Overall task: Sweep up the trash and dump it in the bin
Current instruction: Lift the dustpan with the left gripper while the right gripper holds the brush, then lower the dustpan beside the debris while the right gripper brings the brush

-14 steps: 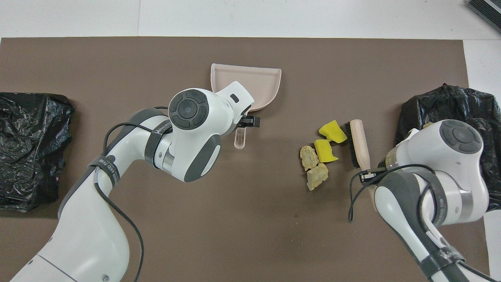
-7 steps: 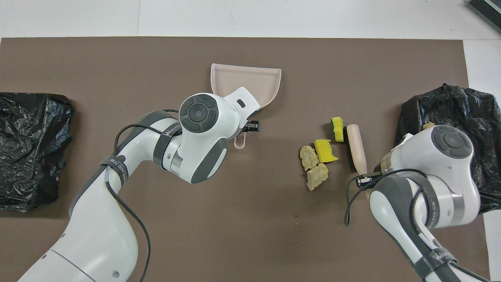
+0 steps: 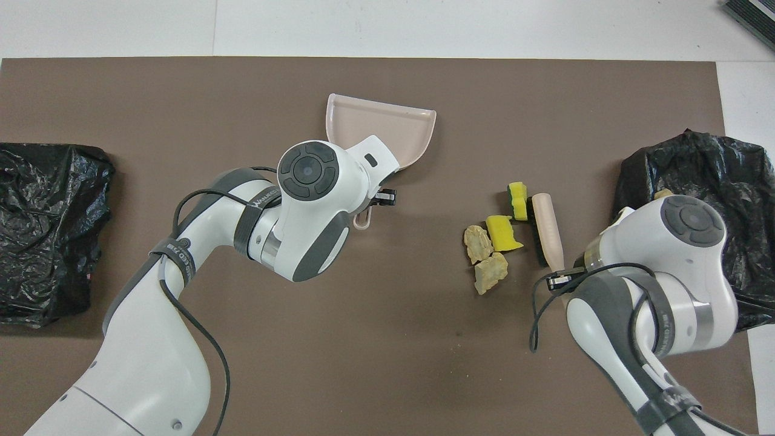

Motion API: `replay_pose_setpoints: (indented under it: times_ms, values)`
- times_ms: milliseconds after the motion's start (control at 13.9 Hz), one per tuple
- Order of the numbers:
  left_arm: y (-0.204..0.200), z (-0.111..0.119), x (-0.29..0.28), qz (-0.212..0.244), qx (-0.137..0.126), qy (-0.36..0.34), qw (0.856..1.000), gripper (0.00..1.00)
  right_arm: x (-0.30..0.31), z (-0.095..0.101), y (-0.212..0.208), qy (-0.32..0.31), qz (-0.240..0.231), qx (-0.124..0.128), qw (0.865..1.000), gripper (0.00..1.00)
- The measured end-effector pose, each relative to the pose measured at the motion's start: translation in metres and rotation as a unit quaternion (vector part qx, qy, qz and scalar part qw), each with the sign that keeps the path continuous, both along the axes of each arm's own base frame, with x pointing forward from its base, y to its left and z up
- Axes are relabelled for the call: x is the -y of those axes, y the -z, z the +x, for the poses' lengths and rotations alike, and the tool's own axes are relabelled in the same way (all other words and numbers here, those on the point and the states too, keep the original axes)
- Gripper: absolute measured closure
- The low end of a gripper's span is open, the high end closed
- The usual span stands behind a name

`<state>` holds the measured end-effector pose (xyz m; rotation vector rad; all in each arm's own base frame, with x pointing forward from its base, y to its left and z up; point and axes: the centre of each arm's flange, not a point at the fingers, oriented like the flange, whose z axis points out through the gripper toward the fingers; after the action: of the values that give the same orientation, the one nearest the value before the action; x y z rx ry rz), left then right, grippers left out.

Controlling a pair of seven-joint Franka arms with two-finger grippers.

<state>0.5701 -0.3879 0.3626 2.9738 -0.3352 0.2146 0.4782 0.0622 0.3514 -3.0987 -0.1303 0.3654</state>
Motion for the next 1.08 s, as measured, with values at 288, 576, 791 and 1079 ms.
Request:
replay_pose_setpoints:
  times_ms: [288, 576, 791, 1079]
  values:
    - [-0.046, 0.013, -0.043, 0.048, 0.010, 0.107, 0.993, 0.68, -0.037, -0.008, -0.001, 0.015, -0.013, 0.001, 1.000, 0.74]
    - [-0.107, 0.011, -0.120, 0.095, -0.027, 0.223, 0.970, 0.68, -0.052, -0.015, -0.002, 0.023, -0.019, 0.001, 1.000, 0.74]
    - [-0.143, -0.001, -0.185, 0.113, -0.065, 0.352, 0.927, 0.68, -0.070, -0.020, -0.004, 0.032, -0.025, 0.004, 0.999, 0.74]
    - [-0.125, -0.016, -0.221, 0.107, -0.077, 0.511, 0.849, 0.68, -0.074, -0.022, -0.014, 0.033, -0.029, -0.004, 0.999, 0.74]
